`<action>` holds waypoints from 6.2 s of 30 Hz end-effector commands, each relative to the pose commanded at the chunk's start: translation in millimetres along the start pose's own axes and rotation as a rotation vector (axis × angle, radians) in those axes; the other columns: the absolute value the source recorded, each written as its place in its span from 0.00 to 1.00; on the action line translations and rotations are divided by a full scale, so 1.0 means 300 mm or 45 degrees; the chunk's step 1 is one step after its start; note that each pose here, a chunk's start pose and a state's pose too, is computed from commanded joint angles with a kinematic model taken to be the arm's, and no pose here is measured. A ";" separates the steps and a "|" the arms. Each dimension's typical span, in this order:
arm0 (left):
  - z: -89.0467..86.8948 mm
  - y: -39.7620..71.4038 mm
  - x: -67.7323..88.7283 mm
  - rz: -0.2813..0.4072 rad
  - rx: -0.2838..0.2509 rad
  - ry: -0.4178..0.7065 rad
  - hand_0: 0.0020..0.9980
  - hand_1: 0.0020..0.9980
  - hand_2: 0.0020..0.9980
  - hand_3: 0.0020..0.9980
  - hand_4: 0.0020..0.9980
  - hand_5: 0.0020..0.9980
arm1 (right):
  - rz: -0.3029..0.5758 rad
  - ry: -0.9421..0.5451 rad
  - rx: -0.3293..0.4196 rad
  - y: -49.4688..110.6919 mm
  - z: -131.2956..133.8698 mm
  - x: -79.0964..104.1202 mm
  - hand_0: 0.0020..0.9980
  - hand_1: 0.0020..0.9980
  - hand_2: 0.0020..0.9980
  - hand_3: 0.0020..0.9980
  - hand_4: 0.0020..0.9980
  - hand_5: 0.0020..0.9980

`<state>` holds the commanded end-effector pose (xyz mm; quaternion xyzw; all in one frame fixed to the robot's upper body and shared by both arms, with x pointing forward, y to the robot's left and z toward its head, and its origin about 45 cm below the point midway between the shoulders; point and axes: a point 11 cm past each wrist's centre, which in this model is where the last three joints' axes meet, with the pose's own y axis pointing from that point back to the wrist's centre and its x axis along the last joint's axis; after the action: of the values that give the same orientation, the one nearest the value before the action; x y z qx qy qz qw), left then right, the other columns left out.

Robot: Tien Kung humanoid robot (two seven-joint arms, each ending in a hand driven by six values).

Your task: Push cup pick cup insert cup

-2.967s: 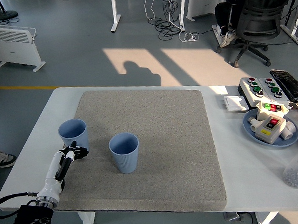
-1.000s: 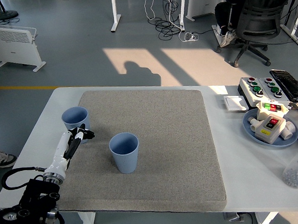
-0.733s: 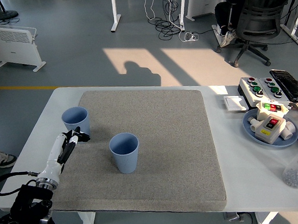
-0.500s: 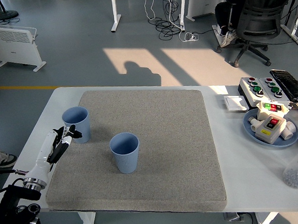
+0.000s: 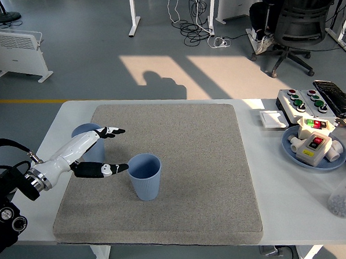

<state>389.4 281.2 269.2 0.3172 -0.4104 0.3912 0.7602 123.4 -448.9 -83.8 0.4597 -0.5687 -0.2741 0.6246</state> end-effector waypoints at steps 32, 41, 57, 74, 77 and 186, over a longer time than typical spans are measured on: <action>0.159 -0.204 -0.031 -0.456 -0.064 -0.475 0.82 0.83 0.94 0.86 0.80 0.08 | 0.003 0.003 0.003 0.000 -0.004 0.007 0.73 0.67 0.64 0.57 0.13 0.36; 0.142 -0.206 -0.056 -0.461 -0.055 -0.501 0.55 0.69 0.80 0.59 0.60 0.00 | 0.006 0.002 0.003 0.000 -0.004 0.010 0.73 0.66 0.64 0.57 0.13 0.36; 0.132 -0.183 0.005 -0.429 -0.029 -0.449 0.46 0.55 0.63 0.46 0.49 0.00 | 0.005 0.002 0.000 0.000 -0.002 0.008 0.73 0.66 0.64 0.57 0.13 0.36; 0.109 -0.095 0.202 -0.399 0.056 -0.478 0.45 0.55 0.61 0.46 0.51 0.00 | 0.007 -0.004 -0.014 -0.002 0.018 0.010 0.73 0.66 0.64 0.57 0.13 0.36; 0.125 -0.084 0.293 -0.352 0.063 -0.489 0.45 0.55 0.61 0.46 0.51 0.00 | 0.006 0.003 -0.016 -0.002 0.020 0.010 0.73 0.66 0.64 0.57 0.13 0.36; -0.166 0.091 0.454 0.547 0.013 1.062 0.69 0.71 0.71 0.61 0.63 0.86 | 0.002 -0.010 -0.033 -0.003 0.046 0.002 0.73 0.67 0.64 0.57 0.13 0.36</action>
<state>433.3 380.2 369.4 0.0444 -0.1242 0.6358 0.7605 110.4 -453.4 -85.3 0.4502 -0.5680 -0.2826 0.6284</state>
